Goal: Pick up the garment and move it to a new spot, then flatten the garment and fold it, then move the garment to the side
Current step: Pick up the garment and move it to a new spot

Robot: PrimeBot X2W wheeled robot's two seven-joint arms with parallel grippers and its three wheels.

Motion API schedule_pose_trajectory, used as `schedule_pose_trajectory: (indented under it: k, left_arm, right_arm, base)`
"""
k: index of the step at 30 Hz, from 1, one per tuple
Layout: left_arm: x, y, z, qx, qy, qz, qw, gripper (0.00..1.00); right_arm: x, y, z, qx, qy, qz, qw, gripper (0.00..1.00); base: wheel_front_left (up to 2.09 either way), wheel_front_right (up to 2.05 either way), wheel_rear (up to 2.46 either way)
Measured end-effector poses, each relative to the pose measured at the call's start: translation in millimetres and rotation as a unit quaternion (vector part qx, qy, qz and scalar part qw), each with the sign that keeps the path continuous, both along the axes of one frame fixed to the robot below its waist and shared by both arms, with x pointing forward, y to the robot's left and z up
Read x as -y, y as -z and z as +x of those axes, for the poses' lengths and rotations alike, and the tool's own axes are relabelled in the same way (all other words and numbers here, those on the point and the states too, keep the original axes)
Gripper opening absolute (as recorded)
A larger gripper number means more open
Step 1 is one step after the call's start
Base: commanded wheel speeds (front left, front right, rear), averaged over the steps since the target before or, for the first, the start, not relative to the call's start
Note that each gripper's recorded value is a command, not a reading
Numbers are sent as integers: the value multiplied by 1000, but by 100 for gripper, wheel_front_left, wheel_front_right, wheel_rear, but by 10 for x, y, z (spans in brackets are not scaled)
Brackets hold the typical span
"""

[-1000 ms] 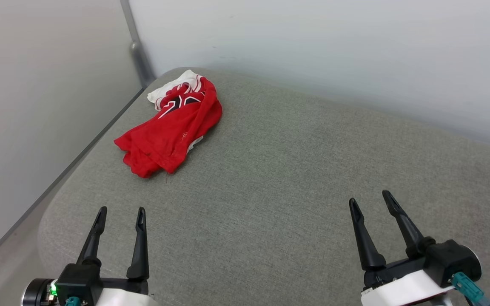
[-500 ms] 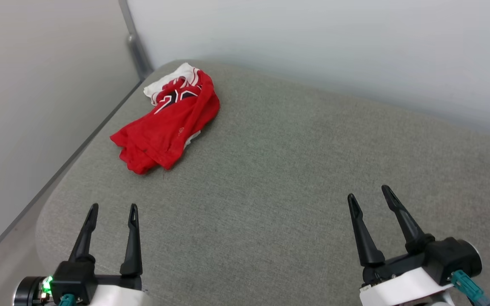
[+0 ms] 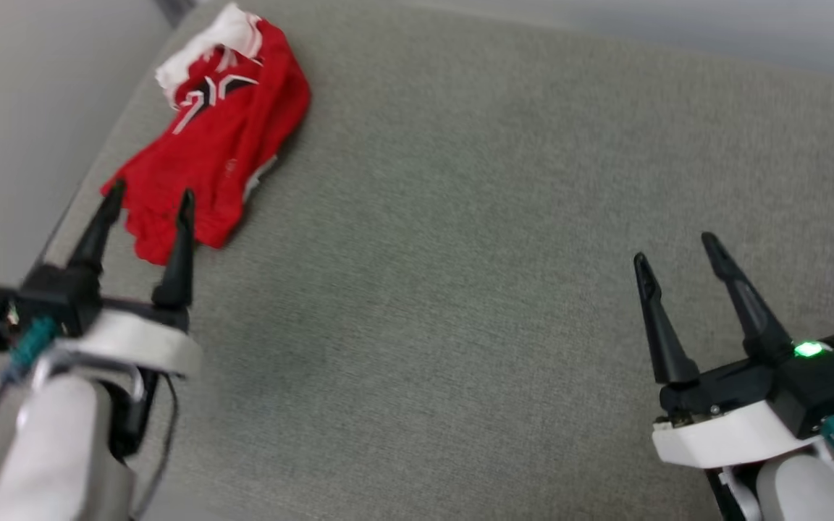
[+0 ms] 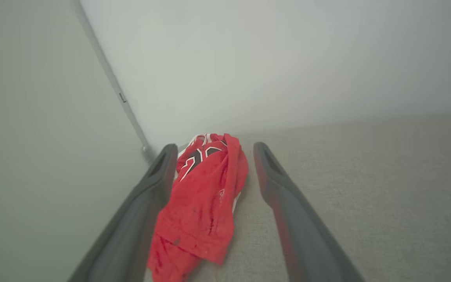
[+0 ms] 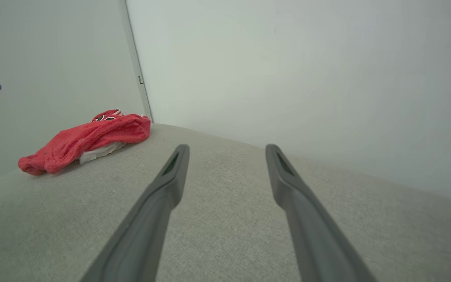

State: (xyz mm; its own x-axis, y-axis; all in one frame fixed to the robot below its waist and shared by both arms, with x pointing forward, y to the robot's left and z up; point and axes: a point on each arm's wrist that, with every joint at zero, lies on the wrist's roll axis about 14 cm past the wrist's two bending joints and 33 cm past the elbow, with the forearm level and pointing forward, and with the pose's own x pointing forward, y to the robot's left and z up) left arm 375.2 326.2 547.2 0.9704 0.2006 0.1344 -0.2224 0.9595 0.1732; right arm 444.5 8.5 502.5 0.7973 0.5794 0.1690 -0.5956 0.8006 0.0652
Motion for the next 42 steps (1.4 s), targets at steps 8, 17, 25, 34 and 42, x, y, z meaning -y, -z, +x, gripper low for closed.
schedule_pose_trajectory:
  k: [8, 17, 25, 34, 42]
  left_arm:
    - [-368, 282, 972, -169, 41, 15, 985, 100]
    - [-582, 748, 1615, -355, 26, -106, 928, 100]
    - [-452, 1341, 1822, -465, 37, -152, 871, 100]
    - [-433, 1830, 1780, -532, 21, -165, 830, 0]
    - [-422, 1619, 1824, -481, 29, -158, 862, 0]
  right_arm:
    - [295, 426, 280, -31, 37, -14, 999, 100]
    - [609, 928, 412, -77, 78, -36, 993, 100]
    - [791, 1157, 468, -93, 106, -44, 989, 100]
    - [813, 1241, 483, -99, 114, -41, 988, 100]
    - [799, 1172, 460, -94, 110, -52, 988, 100]
  base:
    - [0, 0, 0]
    - [0, 0, 0]
    - [0, 0, 0]
    - [0, 0, 0]
    - [0, 0, 0]
